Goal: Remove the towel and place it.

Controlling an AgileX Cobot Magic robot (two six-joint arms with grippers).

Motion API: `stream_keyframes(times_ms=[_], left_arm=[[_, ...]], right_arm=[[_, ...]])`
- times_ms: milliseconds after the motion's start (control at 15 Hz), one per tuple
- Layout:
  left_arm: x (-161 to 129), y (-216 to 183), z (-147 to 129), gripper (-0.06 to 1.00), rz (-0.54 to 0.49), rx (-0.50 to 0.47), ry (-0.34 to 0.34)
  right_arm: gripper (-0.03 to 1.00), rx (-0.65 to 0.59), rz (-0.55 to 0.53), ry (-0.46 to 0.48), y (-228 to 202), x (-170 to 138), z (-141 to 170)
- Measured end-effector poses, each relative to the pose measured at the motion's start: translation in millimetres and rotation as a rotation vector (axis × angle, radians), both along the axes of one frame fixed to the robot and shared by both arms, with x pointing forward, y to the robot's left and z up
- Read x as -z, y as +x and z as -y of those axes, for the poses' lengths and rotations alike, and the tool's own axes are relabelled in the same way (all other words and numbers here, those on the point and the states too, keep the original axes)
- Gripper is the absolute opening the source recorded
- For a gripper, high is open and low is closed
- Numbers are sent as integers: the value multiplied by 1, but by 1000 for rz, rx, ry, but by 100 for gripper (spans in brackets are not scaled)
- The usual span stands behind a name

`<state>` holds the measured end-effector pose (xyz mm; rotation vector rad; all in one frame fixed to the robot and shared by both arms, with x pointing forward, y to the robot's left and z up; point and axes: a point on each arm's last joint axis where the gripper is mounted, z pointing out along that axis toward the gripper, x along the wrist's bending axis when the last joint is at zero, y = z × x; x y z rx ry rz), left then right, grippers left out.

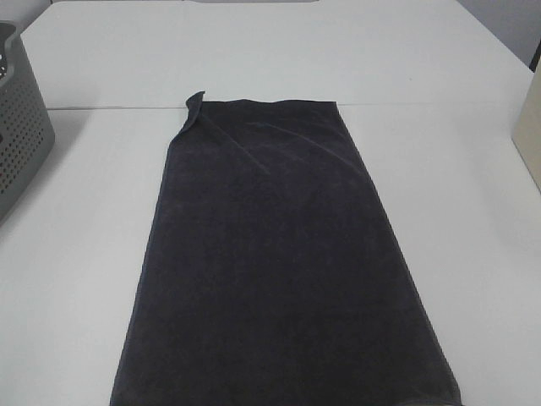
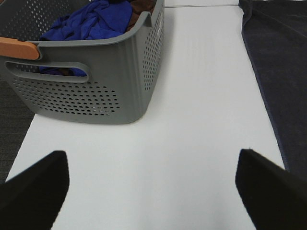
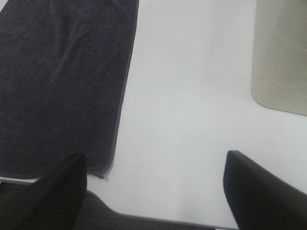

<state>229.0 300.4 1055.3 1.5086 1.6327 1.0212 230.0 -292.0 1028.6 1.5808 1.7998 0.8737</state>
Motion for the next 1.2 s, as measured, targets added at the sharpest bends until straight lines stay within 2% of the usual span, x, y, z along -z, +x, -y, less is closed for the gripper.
stream_keyframes(times_ms=[1200], left_arm=[[0, 0, 0, 88, 2, 0, -1]], right_arm=[[76, 1, 0, -1, 0, 0, 0]])
